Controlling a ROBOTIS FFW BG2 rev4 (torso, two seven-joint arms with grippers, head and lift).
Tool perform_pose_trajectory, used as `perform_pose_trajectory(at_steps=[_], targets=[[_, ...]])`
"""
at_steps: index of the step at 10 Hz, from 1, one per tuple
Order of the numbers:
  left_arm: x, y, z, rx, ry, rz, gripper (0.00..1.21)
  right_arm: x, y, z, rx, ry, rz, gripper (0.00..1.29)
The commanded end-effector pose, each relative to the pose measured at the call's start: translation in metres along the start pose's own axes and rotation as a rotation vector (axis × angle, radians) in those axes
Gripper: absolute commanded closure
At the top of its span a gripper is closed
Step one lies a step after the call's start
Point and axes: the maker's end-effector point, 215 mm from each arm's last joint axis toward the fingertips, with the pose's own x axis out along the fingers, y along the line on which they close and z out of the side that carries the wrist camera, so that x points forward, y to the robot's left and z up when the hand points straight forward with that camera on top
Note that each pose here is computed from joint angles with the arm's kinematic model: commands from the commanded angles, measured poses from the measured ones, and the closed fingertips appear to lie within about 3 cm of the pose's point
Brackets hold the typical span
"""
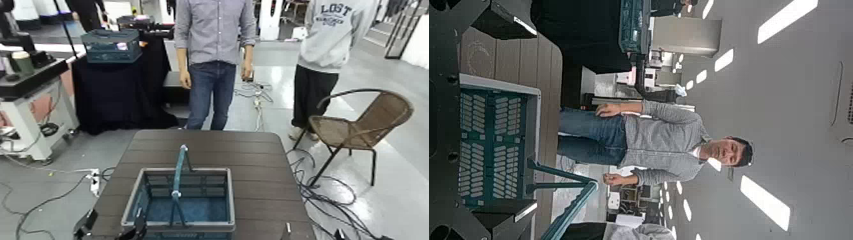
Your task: Grasp the handle of the crate.
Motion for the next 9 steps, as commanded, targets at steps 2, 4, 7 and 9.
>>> perform_pose_trajectory(at_steps=[2, 4, 7, 9], targets=[[0.000, 0.000, -0.001, -0.005, 0.003, -0.001, 0.10, 0.000, 0.000, -0.001, 0.003, 0.004, 0.000, 0.15], [0.000, 0.001, -0.002, -0.012, 0.004, -0.001, 0.10, 0.000, 0.001, -0.003, 0.006, 0.009, 0.001, 0.15], [0.007, -0.002, -0.013, -0.075, 0.050, -0.024, 0.10, 0.002, 0.002, -0.003, 0.014, 0.008, 0.001, 0.15], [0.021, -0.001, -0.009, -0.137, 0.066, -0.043, 0.10, 0.002, 0.003, -0.005, 0.018, 0.015, 0.003, 0.15]])
